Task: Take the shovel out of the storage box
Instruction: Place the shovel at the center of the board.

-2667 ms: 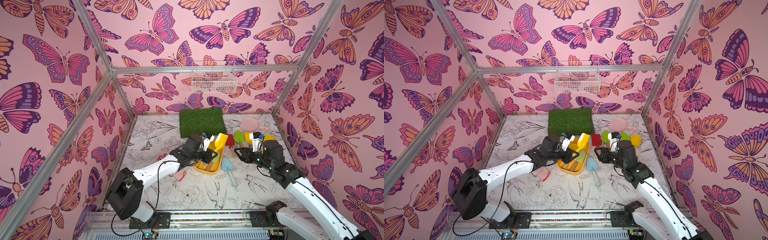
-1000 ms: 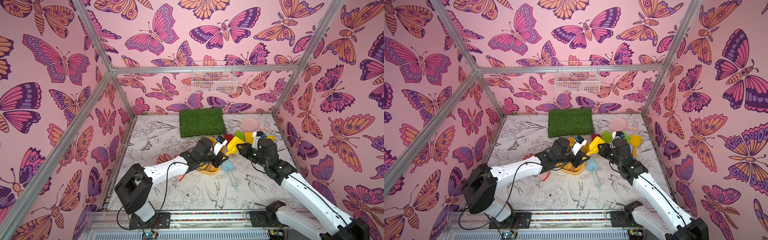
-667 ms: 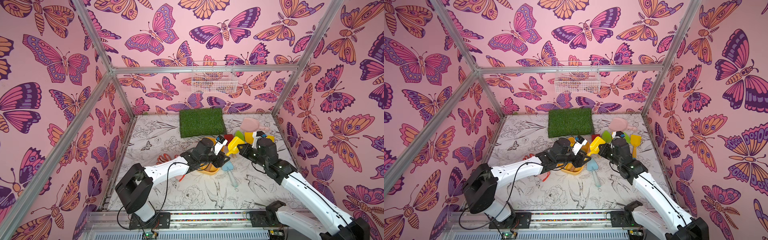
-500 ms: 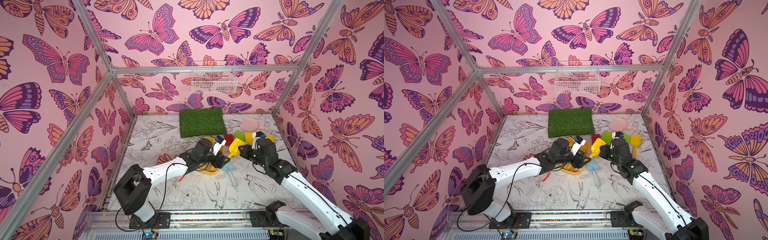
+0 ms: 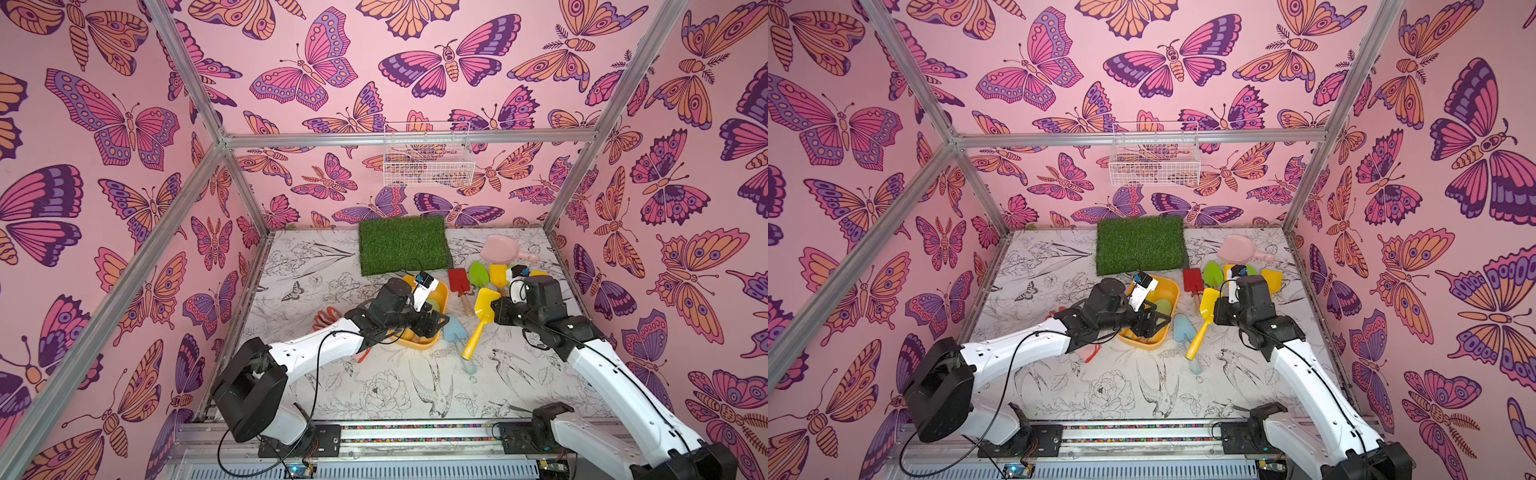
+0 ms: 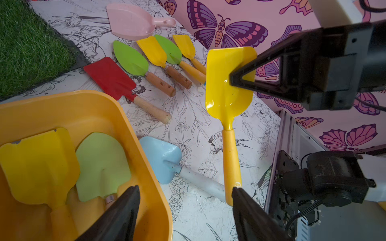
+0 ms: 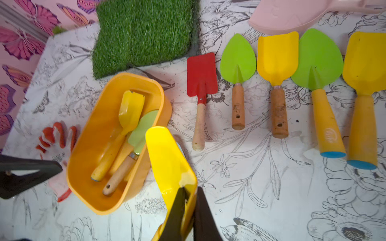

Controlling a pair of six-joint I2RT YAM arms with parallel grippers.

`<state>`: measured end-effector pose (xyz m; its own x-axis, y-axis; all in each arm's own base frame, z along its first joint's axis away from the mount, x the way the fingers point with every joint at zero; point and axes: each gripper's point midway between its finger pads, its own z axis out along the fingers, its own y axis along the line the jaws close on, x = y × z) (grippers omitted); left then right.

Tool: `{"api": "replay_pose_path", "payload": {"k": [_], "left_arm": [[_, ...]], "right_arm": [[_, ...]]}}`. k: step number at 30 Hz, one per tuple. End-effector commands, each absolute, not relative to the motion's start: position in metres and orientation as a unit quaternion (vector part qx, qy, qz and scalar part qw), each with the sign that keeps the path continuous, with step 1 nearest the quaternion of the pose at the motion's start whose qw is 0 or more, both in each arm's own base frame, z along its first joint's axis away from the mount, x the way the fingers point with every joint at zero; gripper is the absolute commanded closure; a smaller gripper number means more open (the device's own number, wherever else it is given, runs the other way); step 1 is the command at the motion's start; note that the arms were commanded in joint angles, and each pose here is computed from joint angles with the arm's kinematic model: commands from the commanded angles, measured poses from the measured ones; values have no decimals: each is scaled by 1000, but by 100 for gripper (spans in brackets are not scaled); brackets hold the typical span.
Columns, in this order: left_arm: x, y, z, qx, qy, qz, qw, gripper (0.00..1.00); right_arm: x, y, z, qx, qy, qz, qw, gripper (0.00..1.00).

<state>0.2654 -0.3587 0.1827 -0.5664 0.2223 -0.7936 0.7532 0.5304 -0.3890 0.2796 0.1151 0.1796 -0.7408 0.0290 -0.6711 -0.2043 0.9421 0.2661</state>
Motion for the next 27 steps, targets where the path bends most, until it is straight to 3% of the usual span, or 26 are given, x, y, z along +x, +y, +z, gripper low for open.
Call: {"api": "replay_pose_path", "payload": {"k": [1,11,27], "left_arm": [[265,-349,179,294,811,-366,348,25],[264,-343,175,298,813,-361,347,26],[273,-337,161,292,822,-353,338,26]], "right_arm": [[275,104,176,-110,926,109,344,100],[279,80,144,-118,955,17,273,100],[301,111,90,-139,970,67,188,100]]}}
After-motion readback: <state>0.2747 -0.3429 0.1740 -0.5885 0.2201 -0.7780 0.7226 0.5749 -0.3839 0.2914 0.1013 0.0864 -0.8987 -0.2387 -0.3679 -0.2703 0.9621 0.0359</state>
